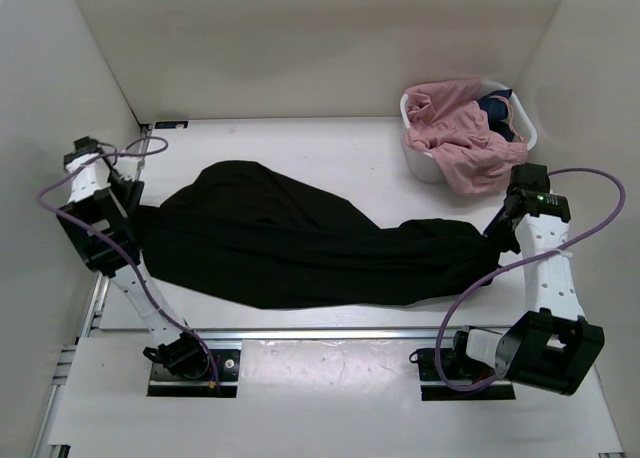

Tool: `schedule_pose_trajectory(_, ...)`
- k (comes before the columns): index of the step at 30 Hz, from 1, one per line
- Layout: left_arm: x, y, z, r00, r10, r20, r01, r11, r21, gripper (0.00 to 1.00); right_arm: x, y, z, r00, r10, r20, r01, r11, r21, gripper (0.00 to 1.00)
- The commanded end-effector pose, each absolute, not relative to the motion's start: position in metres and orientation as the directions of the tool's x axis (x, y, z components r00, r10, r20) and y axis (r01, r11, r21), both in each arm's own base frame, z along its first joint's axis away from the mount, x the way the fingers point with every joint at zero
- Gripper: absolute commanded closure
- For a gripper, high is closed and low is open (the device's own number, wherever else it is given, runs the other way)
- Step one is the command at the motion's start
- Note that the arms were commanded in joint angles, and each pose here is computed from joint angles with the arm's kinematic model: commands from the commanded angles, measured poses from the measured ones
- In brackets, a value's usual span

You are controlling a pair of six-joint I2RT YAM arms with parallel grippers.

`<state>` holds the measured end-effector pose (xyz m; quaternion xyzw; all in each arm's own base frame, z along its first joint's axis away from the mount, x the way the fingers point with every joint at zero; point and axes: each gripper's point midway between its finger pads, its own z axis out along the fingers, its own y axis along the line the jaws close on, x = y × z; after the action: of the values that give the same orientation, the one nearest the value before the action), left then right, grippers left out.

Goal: Fold and stack the trousers
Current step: Flatten the trousers out

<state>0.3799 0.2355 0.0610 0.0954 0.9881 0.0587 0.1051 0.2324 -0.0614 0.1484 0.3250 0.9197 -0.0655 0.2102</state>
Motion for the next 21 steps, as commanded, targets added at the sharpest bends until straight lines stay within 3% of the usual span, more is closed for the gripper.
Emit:
schedule_pose_trajectory(1, 0.333, 0.247, 0.096, -0.959, 0.094, -0.266, 0.056, 0.987, 0.149, 0.34, 0.233, -0.062, 0.161, -0.688, 0.549, -0.474, 0.605, 0.795, 0.041, 1.00)
schedule_pose_trajectory(3, 0.296, 0.242, 0.063, -0.982, 0.055, -0.181, 0.038, 0.995, 0.096, 0.34, 0.231, -0.062, 0.158, -0.698, 0.542, -0.467, 0.599, 0.800, 0.033, 1.00)
schedule_pose_trajectory(6, 0.277, 0.242, 0.034, -0.992, 0.006, -0.126, 0.000, 0.999, 0.049, 0.33, 0.224, -0.059, 0.152, -0.709, 0.545, -0.447, 0.597, 0.802, 0.031, 1.00)
schedule_pose_trajectory(10, 0.289, 0.249, 0.017, -0.989, -0.043, -0.142, -0.051, 0.998, 0.047, 0.33, 0.222, -0.057, 0.153, -0.706, 0.545, -0.452, 0.593, 0.804, 0.043, 1.00)
schedule_pose_trajectory(13, 0.303, 0.252, 0.013, -0.983, -0.066, -0.170, -0.072, 0.997, 0.027, 0.24, 0.222, -0.057, 0.155, -0.702, 0.544, -0.460, 0.593, 0.804, 0.047, 1.00)
schedule_pose_trajectory(16, 0.312, 0.242, 0.006, -0.977, -0.078, -0.199, -0.071, 0.997, -0.041, 0.24, 0.217, -0.056, 0.151, -0.705, 0.545, -0.454, 0.593, 0.804, 0.044, 1.00)
schedule_pose_trajectory(20, 0.315, 0.218, -0.004, -0.976, -0.066, -0.207, -0.041, 0.991, -0.127, 0.66, 0.221, -0.055, 0.149, -0.706, 0.537, -0.461, 0.582, 0.812, 0.055, 1.00)
schedule_pose_trajectory(21, 0.318, 0.217, 0.000, -0.973, -0.066, -0.221, -0.037, 0.990, -0.133, 0.86, 0.222, -0.053, 0.146, -0.715, 0.540, -0.444, 0.579, 0.813, 0.056, 1.00)
